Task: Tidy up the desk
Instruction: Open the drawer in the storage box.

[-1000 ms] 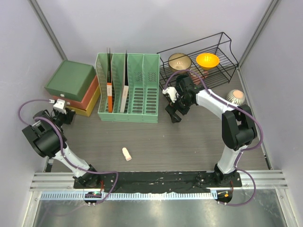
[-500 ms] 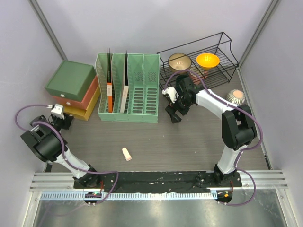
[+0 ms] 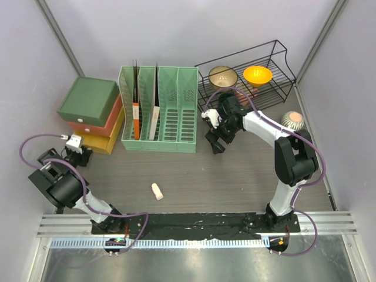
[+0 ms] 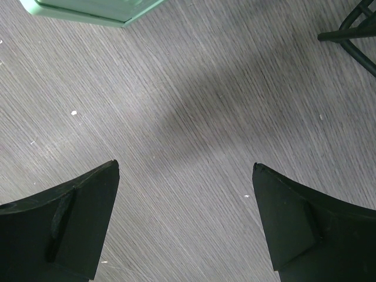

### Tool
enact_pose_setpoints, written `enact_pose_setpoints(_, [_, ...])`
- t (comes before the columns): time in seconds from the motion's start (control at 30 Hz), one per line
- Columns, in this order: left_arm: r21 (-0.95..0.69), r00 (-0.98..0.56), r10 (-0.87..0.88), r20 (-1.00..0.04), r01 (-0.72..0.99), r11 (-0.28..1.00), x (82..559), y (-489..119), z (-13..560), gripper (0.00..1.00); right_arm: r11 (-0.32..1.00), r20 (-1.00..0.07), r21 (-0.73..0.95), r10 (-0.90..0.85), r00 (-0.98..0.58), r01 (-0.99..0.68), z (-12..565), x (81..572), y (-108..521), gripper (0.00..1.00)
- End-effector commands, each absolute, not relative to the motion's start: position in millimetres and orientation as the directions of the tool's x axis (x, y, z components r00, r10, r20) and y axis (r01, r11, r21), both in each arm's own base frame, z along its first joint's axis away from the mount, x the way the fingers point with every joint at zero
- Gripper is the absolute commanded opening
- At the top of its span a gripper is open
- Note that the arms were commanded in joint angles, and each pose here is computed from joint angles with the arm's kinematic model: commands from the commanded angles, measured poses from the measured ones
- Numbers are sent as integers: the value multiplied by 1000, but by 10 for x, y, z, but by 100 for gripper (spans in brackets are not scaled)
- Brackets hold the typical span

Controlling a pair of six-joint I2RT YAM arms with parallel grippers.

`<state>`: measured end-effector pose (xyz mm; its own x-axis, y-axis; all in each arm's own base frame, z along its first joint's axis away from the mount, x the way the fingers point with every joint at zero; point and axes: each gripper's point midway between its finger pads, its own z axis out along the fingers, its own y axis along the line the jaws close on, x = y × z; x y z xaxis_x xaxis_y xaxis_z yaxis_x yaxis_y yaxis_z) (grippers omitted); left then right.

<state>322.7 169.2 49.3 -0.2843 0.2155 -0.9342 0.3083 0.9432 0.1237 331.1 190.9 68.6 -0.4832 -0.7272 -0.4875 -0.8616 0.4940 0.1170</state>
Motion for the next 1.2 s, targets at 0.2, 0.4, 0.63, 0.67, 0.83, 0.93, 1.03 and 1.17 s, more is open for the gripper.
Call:
enact_pose_setpoints(0.2, [98, -275, 209, -939, 367, 925, 2979, 1494, 492, 27, 487, -530, 105, -710, -463, -867, 864, 3403, 1975, 100])
enact_pose_setpoints(0.4, [117, -274, 229, -934, 372, 921, 2933, 1447, 521, 55, 489, -523, 107, -713, -467, -866, 837, 3406, 1975, 100])
enact_pose_setpoints(0.63, [56, -350, 200, -915, 380, 923, 2711, 1375, 596, 67, 491, -517, 108, -715, -471, -865, 828, 3391, 1963, 100])
enact_pose_setpoints(0.67, [86, -342, 231, -911, 389, 917, 2703, 1410, 646, 68, 491, -520, 108, -713, -470, -864, 835, 3396, 1969, 100])
enact_pose_setpoints(0.83, [80, -368, 230, -901, 380, 921, 2506, 1380, 752, 79, 493, -515, 112, -714, -474, -863, 832, 3395, 1973, 99])
enact_pose_setpoints(0.93, [96, -374, 243, -895, 369, 924, 2435, 1402, 812, 81, 495, -512, 108, -716, -476, -862, 839, 3387, 1958, 100])
enact_pose_setpoints(1.03, [83, -394, 228, -890, 353, 932, 2365, 1390, 908, 81, 505, -509, 97, -715, -479, -857, 869, 3393, 1937, 100])
enact_pose_setpoints(1.17, [133, -359, 323, -876, 465, 875, 2227, 1149, 1144, 81, 520, -508, 75, -714, -482, -851, 938, 3432, 1911, 100])
